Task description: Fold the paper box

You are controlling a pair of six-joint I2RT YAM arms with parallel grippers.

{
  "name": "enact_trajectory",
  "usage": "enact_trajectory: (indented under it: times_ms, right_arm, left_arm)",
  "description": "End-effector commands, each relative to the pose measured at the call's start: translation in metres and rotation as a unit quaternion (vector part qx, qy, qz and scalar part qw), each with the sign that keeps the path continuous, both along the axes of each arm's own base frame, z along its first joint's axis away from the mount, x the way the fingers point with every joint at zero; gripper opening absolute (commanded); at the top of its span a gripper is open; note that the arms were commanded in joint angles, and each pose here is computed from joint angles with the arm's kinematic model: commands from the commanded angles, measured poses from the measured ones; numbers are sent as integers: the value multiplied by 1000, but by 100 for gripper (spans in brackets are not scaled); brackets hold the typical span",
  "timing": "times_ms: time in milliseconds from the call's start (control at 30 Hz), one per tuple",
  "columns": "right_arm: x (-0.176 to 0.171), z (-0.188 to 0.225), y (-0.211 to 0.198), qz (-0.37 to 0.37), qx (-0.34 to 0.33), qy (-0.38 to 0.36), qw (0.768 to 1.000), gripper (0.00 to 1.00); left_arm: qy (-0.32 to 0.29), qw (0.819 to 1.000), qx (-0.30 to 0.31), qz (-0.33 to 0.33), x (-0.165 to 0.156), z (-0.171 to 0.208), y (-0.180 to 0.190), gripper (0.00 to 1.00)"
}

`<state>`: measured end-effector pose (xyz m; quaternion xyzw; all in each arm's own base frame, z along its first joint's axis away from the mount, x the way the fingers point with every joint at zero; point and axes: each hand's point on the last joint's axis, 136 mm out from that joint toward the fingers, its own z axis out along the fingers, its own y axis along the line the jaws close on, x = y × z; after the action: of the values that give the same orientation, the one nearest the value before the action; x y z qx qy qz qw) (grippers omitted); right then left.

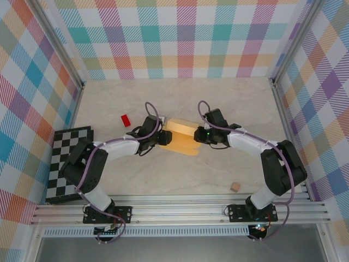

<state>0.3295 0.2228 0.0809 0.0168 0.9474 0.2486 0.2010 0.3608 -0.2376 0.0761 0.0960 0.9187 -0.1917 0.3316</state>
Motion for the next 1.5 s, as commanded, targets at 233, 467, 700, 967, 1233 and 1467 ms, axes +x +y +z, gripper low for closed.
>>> enact_trajectory:
  times_ms: [233,467,700,967,1233,1467]
  right_arm:
    - [18,21,-12,14,-17,0,1000,18]
    - [35,40,-23,19,-13,-8,1000,23]
    - [33,58,-32,34,-34,-31,998,31]
    - [40,110,-35,152,-102,-172,968,43]
    - [82,133,6,338,-131,-221,905,50]
    - [76,115,37,491,-165,-274,811,56]
  left_arm:
    - [2,999,-45,10,6,37,13,48]
    - [4,997,-56,46,28,74,32,49]
    - [-7,997,-54,61,40,91,41,49]
    - [105,986,-61,116,0,50,55,43]
    - [163,969,-46,178,-48,10,84,44]
    - [208,959,-71,180,-87,-4,77,45]
